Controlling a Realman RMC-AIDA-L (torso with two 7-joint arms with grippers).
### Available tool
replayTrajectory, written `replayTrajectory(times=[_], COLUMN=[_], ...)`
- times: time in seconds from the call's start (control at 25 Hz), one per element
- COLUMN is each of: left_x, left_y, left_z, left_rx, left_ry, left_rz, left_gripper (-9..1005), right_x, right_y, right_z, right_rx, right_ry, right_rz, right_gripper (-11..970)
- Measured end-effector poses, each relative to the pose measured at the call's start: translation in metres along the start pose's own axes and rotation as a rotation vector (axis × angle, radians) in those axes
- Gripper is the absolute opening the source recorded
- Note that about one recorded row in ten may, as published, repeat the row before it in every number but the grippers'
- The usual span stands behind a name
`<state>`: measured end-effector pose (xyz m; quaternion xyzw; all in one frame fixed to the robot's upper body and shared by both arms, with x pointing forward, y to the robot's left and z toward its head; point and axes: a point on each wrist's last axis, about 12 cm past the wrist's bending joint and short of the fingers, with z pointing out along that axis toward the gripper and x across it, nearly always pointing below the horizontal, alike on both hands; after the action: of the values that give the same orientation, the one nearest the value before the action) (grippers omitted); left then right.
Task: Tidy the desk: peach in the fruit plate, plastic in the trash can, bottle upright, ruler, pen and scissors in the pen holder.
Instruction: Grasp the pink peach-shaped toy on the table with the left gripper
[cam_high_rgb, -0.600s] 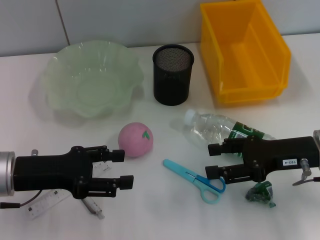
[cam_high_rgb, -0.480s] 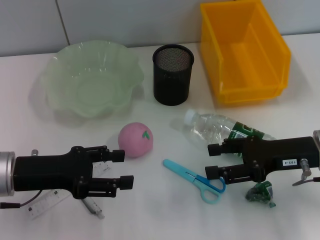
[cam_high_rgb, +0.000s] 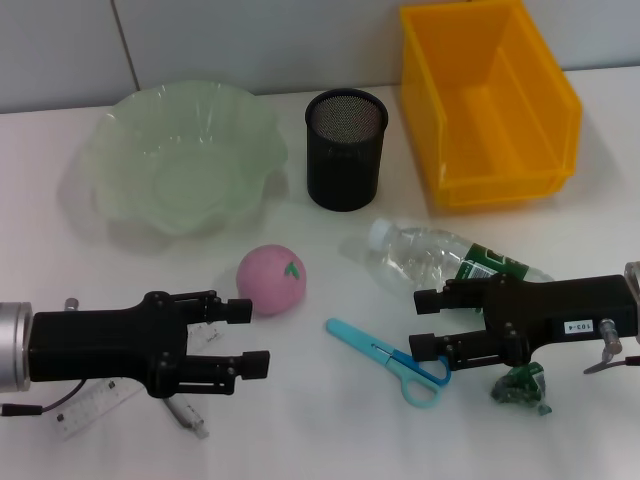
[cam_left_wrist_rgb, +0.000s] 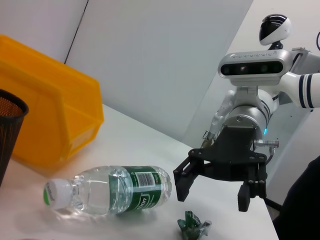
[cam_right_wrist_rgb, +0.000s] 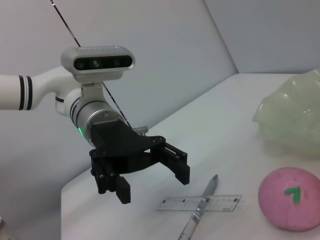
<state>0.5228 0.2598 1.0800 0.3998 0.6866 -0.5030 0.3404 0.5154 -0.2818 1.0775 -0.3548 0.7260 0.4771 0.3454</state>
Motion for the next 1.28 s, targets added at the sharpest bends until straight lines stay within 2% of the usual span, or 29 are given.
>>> replayTrajectory(times=[0.28,0.48,0.56,0.8,1.0,1.28], left_x=[-0.004,-0.029,-0.046,-0.097,-0.126,-0.141], left_y=[-0.001,0.003,0.005,0.007,0.004,0.005], left_z=[0.000,0.000,-0.001,0.004,0.027,0.048], left_rx=[0.008,0.002,-0.014,-0.091,-0.140,-0.156], left_ry=[-0.005,-0.010,0.012,0.148,0.324,0.463], left_rz=[0.017,0.125,0.191,0.413,0.554,0.563], left_gripper=[812,812,812,812,812,812], right_x=[0.001,0.004,0.004,0.007,0.008,0.009], right_y=[0.000,0.001,0.001,0.003,0.003,0.004], right_z=[-0.001,-0.001,-0.001,-0.002,-0.001,-0.002], right_rx=[0.002,0.002,0.001,-0.005,-0.010,-0.010], right_ry=[0.000,-0.002,-0.001,0.008,0.009,0.009], right_rz=[0.004,0.011,0.014,0.022,0.024,0.027], right_gripper=[774,774,773,773,774,773])
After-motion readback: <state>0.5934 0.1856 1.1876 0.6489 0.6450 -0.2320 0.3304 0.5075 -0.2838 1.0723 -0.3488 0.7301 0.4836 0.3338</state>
